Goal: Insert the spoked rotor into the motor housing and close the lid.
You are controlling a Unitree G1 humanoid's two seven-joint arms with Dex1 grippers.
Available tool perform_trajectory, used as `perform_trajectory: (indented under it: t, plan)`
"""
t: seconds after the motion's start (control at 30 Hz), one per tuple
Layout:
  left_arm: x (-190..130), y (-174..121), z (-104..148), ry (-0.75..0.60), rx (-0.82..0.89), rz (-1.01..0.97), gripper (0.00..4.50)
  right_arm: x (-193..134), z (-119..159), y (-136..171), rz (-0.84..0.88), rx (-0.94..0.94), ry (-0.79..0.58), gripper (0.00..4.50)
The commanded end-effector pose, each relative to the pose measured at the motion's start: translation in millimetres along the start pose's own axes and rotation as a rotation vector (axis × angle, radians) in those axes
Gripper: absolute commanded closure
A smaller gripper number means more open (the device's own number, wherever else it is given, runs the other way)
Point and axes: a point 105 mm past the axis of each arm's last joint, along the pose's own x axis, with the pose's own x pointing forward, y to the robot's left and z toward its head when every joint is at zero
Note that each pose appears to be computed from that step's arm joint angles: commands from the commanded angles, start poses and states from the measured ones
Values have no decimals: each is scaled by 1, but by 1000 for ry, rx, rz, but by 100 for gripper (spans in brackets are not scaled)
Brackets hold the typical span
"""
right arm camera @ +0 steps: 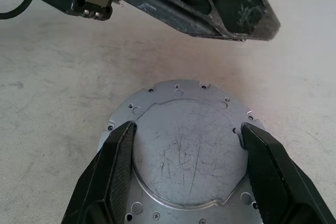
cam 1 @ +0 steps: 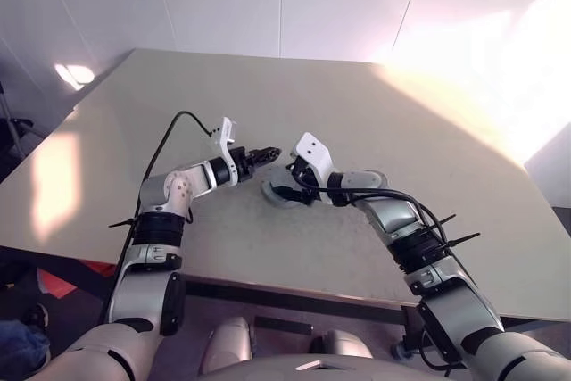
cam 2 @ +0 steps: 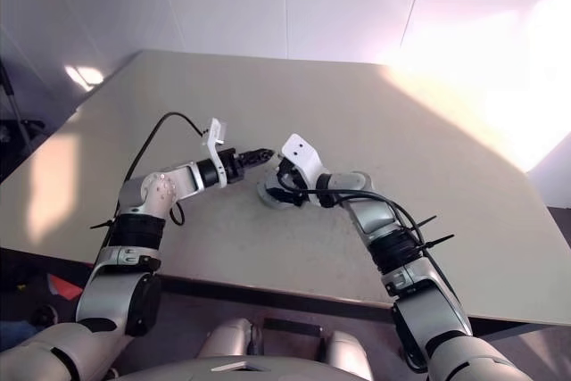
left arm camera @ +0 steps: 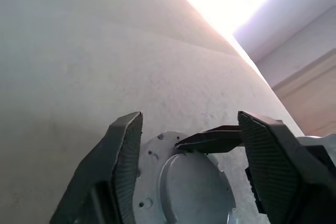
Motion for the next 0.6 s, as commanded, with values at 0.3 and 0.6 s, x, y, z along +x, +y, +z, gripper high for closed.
perform_trajectory:
  t: [0.3,0.6]
  plan:
    - [-10,6,-27,93,-127,18,448,-6,-52,-1,-29,91,181,139]
    - [-13,27,-53,201,-125,161,448,-5,-50,-6,-46,105,177,139]
